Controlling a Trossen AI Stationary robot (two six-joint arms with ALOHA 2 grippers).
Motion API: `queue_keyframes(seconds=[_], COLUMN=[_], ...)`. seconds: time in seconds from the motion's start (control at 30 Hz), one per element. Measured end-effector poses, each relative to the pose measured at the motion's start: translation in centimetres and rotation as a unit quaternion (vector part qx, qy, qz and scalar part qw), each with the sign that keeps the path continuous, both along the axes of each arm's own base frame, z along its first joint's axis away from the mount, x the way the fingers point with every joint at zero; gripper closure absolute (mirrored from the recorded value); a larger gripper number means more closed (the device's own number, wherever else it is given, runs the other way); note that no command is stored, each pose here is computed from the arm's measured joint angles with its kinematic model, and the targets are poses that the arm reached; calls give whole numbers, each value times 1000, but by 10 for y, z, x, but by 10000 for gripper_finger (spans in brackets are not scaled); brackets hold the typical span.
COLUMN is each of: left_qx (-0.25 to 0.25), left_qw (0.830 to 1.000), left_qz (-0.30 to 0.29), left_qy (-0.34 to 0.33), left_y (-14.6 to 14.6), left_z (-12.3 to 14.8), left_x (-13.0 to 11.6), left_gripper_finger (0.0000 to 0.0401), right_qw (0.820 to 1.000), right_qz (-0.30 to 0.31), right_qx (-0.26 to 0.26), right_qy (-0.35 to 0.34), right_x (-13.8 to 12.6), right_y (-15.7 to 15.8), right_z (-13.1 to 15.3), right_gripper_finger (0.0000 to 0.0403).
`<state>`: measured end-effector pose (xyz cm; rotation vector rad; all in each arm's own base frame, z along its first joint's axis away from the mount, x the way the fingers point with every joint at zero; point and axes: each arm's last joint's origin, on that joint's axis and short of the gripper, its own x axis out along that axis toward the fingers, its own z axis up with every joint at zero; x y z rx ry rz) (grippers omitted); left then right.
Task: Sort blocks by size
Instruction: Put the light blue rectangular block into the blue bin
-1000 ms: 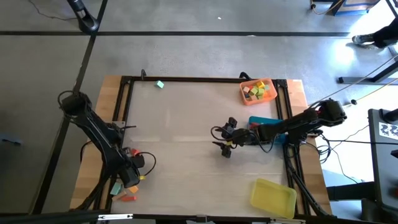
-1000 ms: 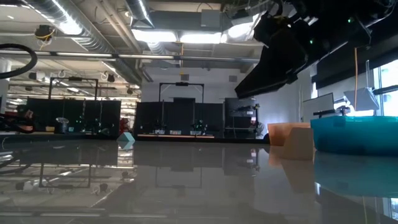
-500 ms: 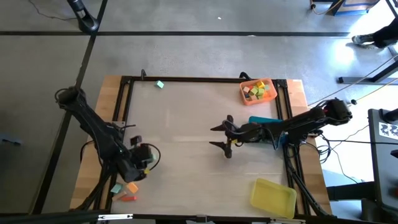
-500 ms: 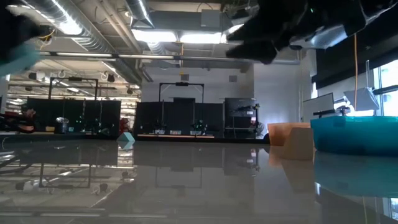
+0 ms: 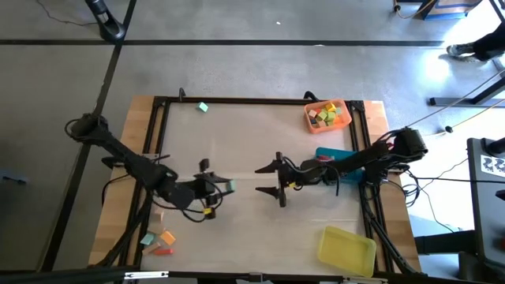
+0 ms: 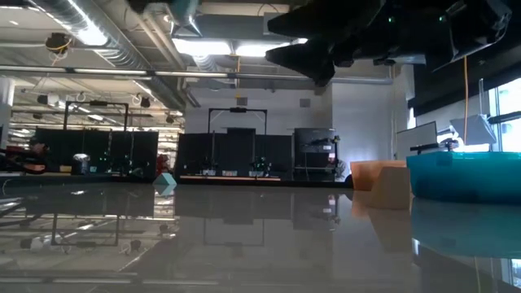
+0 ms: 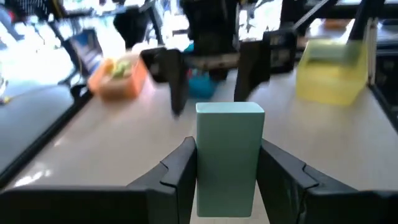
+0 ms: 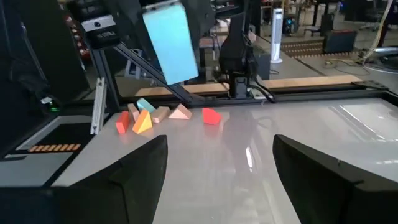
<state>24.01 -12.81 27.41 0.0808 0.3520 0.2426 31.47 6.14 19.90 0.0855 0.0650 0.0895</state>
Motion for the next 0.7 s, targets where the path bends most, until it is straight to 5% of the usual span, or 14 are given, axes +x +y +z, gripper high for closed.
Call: queue_keyframes(seconds=[0.23,0.7], left_qx=[20,-39], left_qw=[998,991], left_qz=[-25,-50], left_qy=[-53,-117], left_y=[4,19], left_z=[-2,-15], left_x=[32,68], left_gripper_finger=[272,272], right_qw=[1000,998], right_qz=[13,20], right_qx=[5,-13], right_qy=[-15,-59], right_x=[4,17], right_y=[2,17], right_z=[-6,10], right_gripper_finger=[116,116])
